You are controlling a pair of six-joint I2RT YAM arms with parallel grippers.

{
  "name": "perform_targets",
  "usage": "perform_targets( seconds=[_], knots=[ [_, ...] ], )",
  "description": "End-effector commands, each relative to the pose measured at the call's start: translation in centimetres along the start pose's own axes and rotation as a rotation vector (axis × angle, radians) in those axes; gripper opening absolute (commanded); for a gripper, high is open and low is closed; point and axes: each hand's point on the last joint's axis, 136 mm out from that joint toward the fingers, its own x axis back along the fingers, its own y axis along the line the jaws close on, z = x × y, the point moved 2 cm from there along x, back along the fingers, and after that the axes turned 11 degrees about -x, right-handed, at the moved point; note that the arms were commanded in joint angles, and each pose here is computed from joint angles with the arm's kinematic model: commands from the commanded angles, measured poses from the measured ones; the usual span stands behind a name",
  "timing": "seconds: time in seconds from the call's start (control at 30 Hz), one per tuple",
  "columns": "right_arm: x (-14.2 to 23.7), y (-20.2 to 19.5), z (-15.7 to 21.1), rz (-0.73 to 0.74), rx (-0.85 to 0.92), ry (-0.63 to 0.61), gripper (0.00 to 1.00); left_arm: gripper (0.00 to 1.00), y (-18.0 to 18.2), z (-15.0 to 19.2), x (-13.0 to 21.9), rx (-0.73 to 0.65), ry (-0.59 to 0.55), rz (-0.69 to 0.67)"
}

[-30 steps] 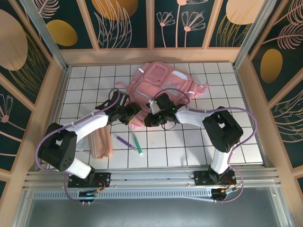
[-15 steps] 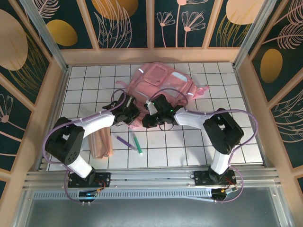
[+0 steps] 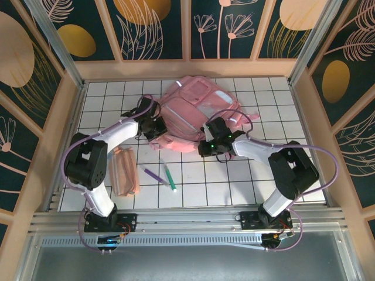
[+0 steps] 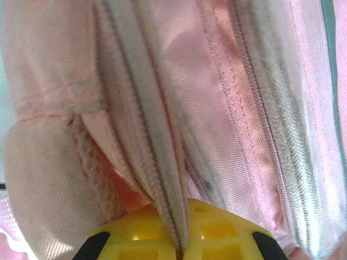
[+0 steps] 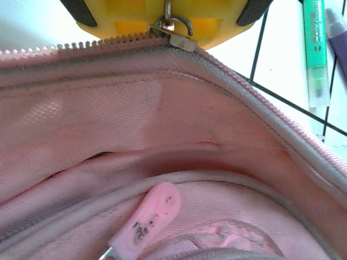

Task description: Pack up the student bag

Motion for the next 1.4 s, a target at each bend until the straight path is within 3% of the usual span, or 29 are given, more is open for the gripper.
perform_targets(
  seconds=[0.0, 0.03, 0.07, 0.13, 0.23, 0.37, 0.43, 0.63, 0.87, 0.97, 1.03, 1.07, 1.13, 1.2, 1.37],
  knots=[
    [1.7, -2.4, 2.0, 0.096, 0.002, 0.052, 0.00, 0.00, 0.7, -3.8, 0.6, -0.176, -0.077, -0.049],
    [1.6, -2.0, 2.2, 0.068, 0.014, 0.059, 0.00, 0.00, 0.9, -4.5, 0.5, -0.180, -0.073, -0.050],
    [1.6, -1.5, 2.4, 0.042, 0.020, 0.066, 0.00, 0.09, 1.1, -5.4, 0.7, -0.162, -0.077, -0.064],
    [1.5, 0.1, 2.7, -0.032, 0.025, 0.086, 0.00, 0.39, 1.9, -6.8, 1.0, -0.077, -0.071, -0.088],
    [1.5, 4.2, 2.3, -0.162, 0.037, 0.105, 0.00, 0.53, 0.3, -7.2, 1.6, 0.033, -0.073, 0.018],
    [0.2, 9.1, 1.7, -0.254, 0.077, 0.109, 0.00, 0.58, -1.1, -4.4, 2.2, 0.219, -0.097, 0.144],
    [-0.7, 10.6, 1.2, -0.274, 0.075, 0.113, 0.00, 0.60, -1.0, -1.0, 1.8, 0.304, -0.080, 0.164],
    [-1.8, 12.6, 1.0, -0.317, 0.106, 0.126, 0.00, 0.63, 0.5, 5.6, 2.2, 0.411, -0.084, 0.064],
    [-2.6, 12.1, 1.2, -0.297, 0.131, 0.126, 0.00, 0.65, -1.7, 6.2, 1.9, 0.404, -0.075, 0.074],
    [-2.2, 11.7, 0.8, -0.270, 0.131, 0.095, 0.00, 0.66, -1.9, 4.2, 3.5, 0.331, -0.153, 0.020],
    [-1.7, 11.4, 0.3, -0.266, 0.123, 0.069, 0.00, 0.69, -1.1, 2.0, 5.0, 0.241, -0.222, -0.085],
    [-1.6, 11.3, 0.1, -0.268, 0.115, 0.060, 0.00, 0.78, -0.6, 1.0, 5.6, 0.210, -0.237, -0.129],
    [-1.4, 11.4, -0.3, -0.281, 0.103, 0.051, 0.00, 0.81, 0.4, -0.3, 6.4, 0.186, -0.216, -0.188],
    [-1.2, 11.8, -0.7, -0.292, 0.103, 0.044, 0.00, 0.80, -0.1, -0.8, 7.2, 0.172, -0.210, -0.164],
    [-1.4, 12.3, -2.0, -0.315, 0.105, -0.012, 0.00, 0.79, -0.7, 3.2, 7.7, 0.255, -0.170, -0.095]
  ],
)
